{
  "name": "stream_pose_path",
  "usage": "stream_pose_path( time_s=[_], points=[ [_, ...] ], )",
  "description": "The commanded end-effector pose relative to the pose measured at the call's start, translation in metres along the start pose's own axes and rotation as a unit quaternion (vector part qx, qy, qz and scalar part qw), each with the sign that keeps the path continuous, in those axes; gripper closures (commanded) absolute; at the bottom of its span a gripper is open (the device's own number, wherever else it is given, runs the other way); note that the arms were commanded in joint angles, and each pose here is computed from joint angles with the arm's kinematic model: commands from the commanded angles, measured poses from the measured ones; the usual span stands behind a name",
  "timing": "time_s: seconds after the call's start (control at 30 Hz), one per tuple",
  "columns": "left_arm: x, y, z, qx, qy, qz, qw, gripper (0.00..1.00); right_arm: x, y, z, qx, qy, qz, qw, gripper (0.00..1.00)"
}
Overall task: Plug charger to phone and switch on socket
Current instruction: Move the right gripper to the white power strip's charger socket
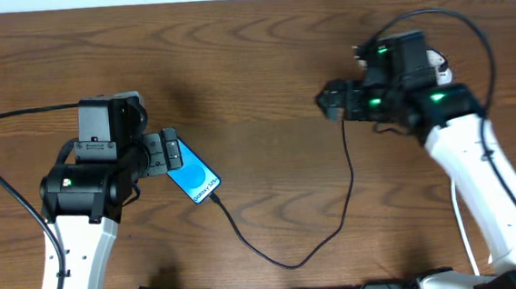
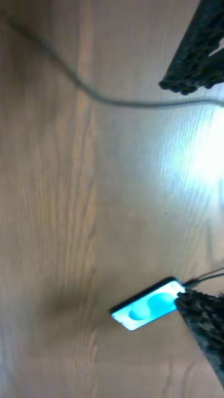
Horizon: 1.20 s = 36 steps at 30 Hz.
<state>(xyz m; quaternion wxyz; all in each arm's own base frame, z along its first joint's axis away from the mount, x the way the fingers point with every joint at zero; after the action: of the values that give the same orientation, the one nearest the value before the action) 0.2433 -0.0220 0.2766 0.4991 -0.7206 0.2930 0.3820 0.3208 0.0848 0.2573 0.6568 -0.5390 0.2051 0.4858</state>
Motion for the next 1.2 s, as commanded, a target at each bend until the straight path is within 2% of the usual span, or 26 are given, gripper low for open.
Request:
stream_pose_path(
  time_s=[0.0, 0.23, 0.5, 0.6, 0.8, 0.97, 1.17],
  points=[
    [-0.004, -0.003, -0.001, 0.009, -0.002, -0.008, 1.000, 0.04, -0.022, -0.006, -0.020, -0.011, -0.035, -0.009, 0.999, 0.01],
    [-0.004, -0.003, -0.001, 0.009, -0.002, -0.008, 1.000, 0.05, -0.053, 0.020, -0.098, 0.083, 0.074, 0.025, 0.993, 0.01],
    [-0.004, -0.004, -0.001, 0.009, -0.002, -0.008, 1.000, 0.05, -0.081, 0.040, -0.150, 0.155, 0.181, 0.035, 0.971, 0.01],
    [-0.004, -0.003, -0.001, 0.009, -0.002, -0.008, 1.000, 0.05, -0.084, 0.044, -0.155, 0.164, 0.188, 0.036, 0.968, 0.01],
    [-0.004, -0.003, -0.001, 0.009, -0.002, -0.008, 1.000, 0.05, -0.079, 0.035, -0.148, 0.073, 0.128, 0.024, 0.989, 0.01],
    [-0.004, -0.003, -0.001, 0.009, -0.002, -0.008, 1.000, 0.05, -0.078, 0.031, -0.160, 0.089, 0.124, 0.051, 0.987, 0.01],
    [-0.004, -0.003, -0.001, 0.009, -0.002, -0.008, 1.000, 0.05, -0.077, 0.011, -0.196, 0.112, 0.101, 0.115, 0.982, 0.01]
  ],
)
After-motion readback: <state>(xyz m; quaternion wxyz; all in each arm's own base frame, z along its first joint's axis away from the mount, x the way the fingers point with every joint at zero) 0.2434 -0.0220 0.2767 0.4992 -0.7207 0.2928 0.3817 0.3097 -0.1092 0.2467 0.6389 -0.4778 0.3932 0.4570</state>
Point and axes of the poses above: each gripper's point midway between its finger pads, its own x axis out along the fingers, its own z axis along the line the jaws close on, y = z × x, the point moved 8 cm from there along -x, back along the fingers, and after that the axes turned 13 degrees about -x, right-handed, at the moved point
